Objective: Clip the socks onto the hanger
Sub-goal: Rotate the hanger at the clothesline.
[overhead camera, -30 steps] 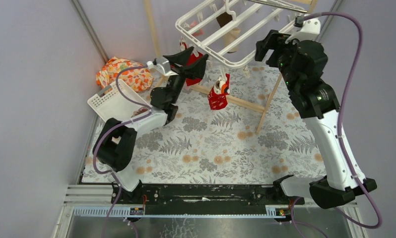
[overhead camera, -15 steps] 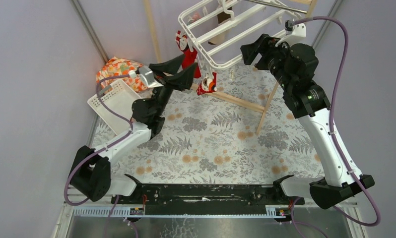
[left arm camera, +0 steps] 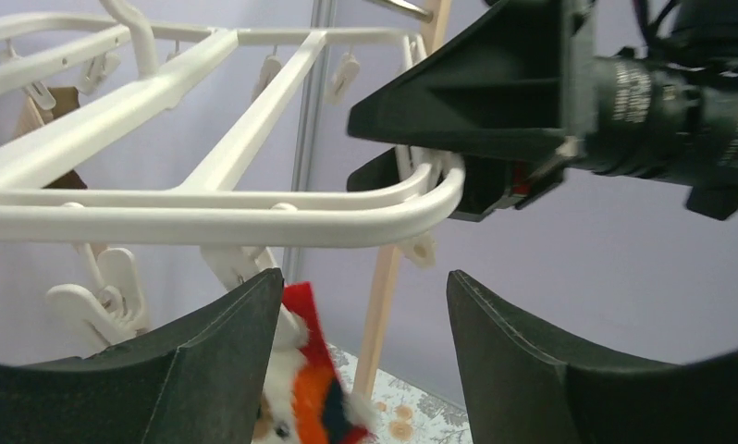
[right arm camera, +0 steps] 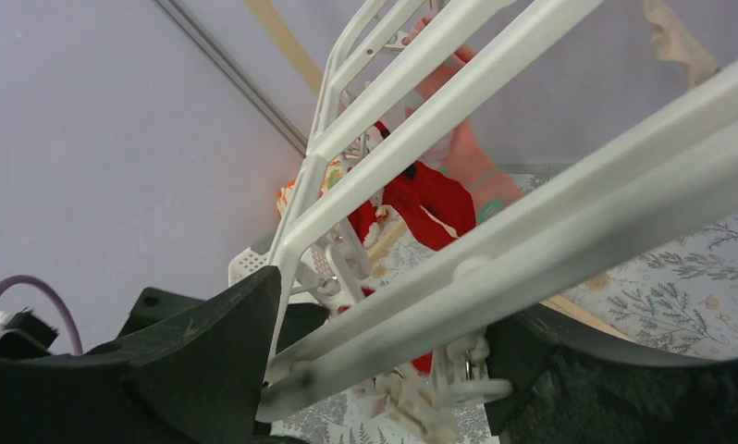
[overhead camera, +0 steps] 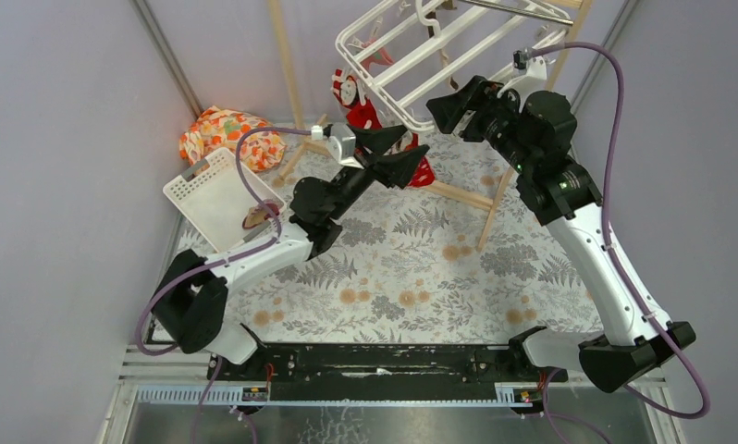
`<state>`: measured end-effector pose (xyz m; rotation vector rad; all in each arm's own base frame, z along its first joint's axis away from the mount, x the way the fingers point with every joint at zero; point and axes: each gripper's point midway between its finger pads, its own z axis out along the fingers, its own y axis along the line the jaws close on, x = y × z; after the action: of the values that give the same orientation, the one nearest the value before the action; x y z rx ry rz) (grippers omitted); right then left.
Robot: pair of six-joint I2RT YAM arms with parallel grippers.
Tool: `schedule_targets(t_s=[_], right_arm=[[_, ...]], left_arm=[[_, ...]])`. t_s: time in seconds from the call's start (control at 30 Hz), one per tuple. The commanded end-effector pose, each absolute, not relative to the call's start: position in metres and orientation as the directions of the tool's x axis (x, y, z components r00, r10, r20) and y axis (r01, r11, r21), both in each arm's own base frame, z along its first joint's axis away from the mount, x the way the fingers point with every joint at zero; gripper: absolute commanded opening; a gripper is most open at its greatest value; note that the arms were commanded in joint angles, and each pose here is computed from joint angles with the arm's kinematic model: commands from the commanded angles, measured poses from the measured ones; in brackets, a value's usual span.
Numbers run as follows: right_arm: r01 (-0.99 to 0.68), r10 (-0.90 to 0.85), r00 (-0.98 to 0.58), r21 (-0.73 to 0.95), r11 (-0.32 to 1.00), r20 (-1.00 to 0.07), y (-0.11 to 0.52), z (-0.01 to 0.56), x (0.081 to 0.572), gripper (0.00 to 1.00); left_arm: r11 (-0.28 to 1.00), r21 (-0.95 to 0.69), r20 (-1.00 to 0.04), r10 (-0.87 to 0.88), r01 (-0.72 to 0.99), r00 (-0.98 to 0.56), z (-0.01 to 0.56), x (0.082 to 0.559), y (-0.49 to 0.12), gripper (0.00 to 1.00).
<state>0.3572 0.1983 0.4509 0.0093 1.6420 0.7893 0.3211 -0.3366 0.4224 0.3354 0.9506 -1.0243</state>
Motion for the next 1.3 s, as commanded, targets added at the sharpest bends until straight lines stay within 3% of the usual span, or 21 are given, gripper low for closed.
schedule_targets(t_s=[0.0,0.1,0.3,0.43,0.57,0.77,0.9,1.1,1.27], right_arm=[[-0.483,0.466,-0.184,0.493,0.724,-0.865,0.2,0.484,0.335,0.79],[-0.474,0.459,-0.175,0.483,0.736,-0.871,0.197,0.483,0.336,0.79],[-0.512,0.471,-0.203,0.503,0.696,-0.859,0.208,0.483,0.334,0.8],[-0.503,0.468,-0.187,0.493,0.71,-0.864,0.205,0.483,0.333,0.8],[-0.496,0.467,-0.167,0.483,0.721,-0.868,0.2,0.486,0.331,0.8],[-0.508,0.478,-0.174,0.495,0.705,-0.861,0.202,0.486,0.329,0.8],[-0.517,0.488,-0.176,0.502,0.693,-0.855,0.203,0.488,0.327,0.8],[-0.519,0.498,-0.17,0.507,0.688,-0.85,0.202,0.489,0.324,0.8],[-0.533,0.506,-0.154,0.502,0.681,-0.849,0.199,0.497,0.316,0.8]], left_arm=[[0.495,-0.147,-0.786,-0.584,0.856,0.202,0.443,0.321,-0.343,0.73],[0.438,-0.14,-0.8,-0.579,0.888,0.16,0.444,0.301,-0.345,0.73],[0.472,-0.137,-0.776,-0.598,0.871,0.201,0.451,0.292,-0.333,0.74],[0.34,-0.226,-0.746,-0.663,0.913,0.063,0.462,0.275,-0.334,0.74],[0.227,-0.419,-0.616,-0.782,0.879,-0.092,0.469,0.264,-0.31,0.76],[-0.064,-0.639,-0.291,-0.902,0.766,-0.318,0.473,0.261,-0.283,0.72],[-0.092,-0.701,-0.259,-0.891,0.708,-0.372,0.478,0.259,-0.3,0.7],[-0.281,-0.729,-0.104,-0.856,0.624,-0.507,0.493,0.257,-0.311,0.69],[-0.234,-0.801,-0.097,-0.857,0.55,-0.506,0.479,0.279,-0.326,0.68]])
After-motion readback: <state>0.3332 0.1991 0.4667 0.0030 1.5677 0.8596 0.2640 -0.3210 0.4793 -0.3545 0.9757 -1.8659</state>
